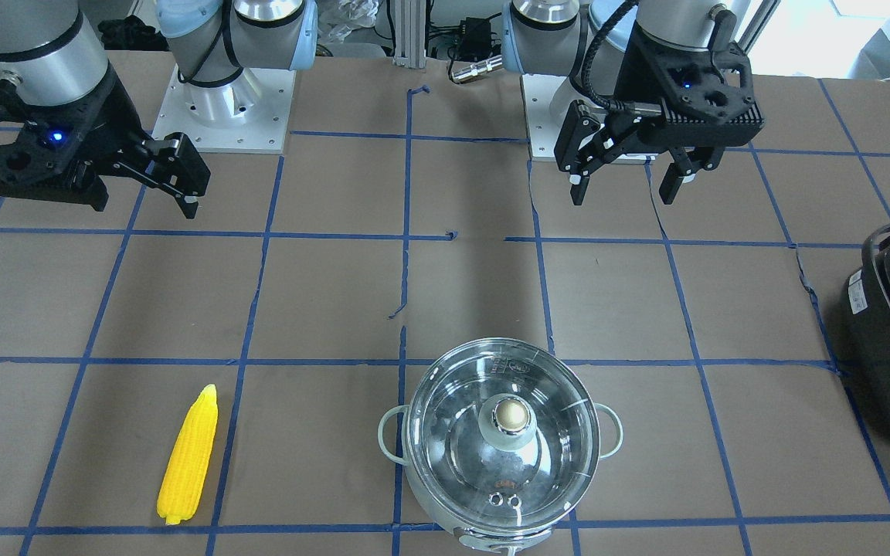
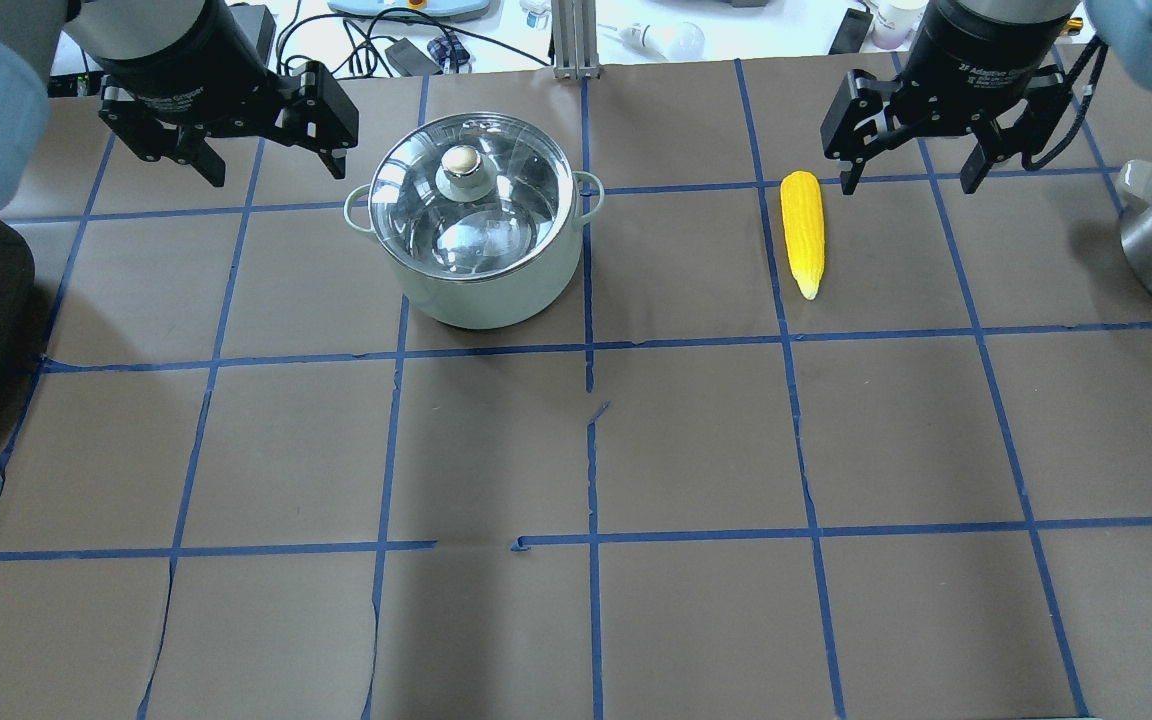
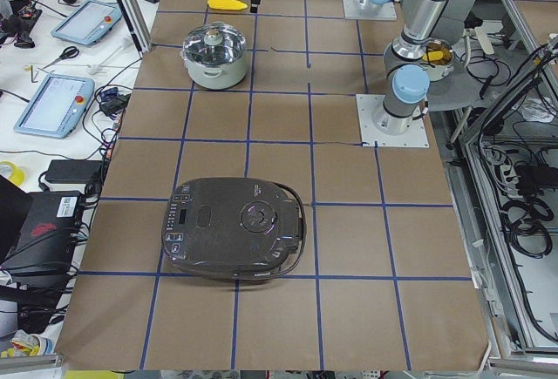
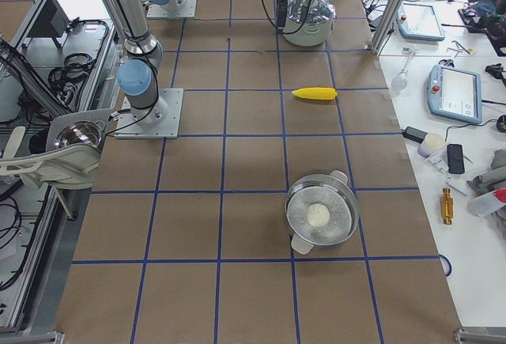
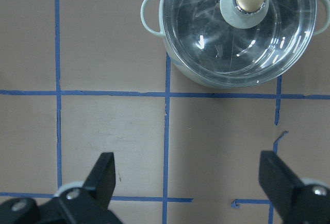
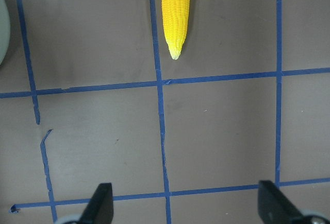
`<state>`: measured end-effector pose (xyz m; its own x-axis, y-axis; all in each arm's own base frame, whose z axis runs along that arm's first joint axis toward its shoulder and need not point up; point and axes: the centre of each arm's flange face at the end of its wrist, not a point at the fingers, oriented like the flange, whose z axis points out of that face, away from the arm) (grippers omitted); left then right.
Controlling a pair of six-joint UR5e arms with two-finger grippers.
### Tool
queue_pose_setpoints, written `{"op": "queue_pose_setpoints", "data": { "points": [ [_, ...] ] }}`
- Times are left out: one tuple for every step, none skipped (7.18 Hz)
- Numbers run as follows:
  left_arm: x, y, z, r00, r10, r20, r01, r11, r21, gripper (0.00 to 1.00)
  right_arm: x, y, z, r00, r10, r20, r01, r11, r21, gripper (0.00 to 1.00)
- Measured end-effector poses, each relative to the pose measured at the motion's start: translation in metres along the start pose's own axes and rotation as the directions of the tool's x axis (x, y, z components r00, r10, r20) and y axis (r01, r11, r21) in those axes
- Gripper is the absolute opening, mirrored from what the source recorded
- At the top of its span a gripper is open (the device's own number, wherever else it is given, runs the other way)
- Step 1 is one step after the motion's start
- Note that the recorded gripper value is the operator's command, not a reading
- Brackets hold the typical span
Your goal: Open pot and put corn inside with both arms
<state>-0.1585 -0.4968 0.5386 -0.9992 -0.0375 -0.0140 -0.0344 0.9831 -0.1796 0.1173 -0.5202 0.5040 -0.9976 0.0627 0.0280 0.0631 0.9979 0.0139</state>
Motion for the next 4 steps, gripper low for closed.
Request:
{"op": "queue_pose_setpoints", "data": {
  "points": [
    [0.000, -0.001, 0.001, 1.000, -0.001, 0.000, 0.001, 1.000, -0.002, 1.00, -0.001, 0.000, 0.001, 1.000, -0.002, 0.000, 0.002, 1.000, -0.001, 1.00],
    [0.000, -0.004, 0.003, 1.000, -0.011, 0.002, 0.011, 1.000, -0.011, 1.00, -0.001, -0.002, 0.003, 1.000, -0.004, 0.000, 0.004, 1.000, -0.004, 1.00],
    [0.003, -0.013, 0.004, 0.999, -0.034, 0.003, 0.034, 0.999, -0.024, 0.99, -0.001, -0.005, 0.009, 1.000, -0.003, -0.001, 0.003, 1.000, -0.013, 1.00],
    [0.011, -0.027, 0.002, 0.998, -0.059, -0.002, 0.059, 0.998, -0.027, 0.99, -0.001, -0.008, 0.016, 1.000, -0.001, -0.003, 0.001, 1.000, -0.023, 1.00]
  ]
}}
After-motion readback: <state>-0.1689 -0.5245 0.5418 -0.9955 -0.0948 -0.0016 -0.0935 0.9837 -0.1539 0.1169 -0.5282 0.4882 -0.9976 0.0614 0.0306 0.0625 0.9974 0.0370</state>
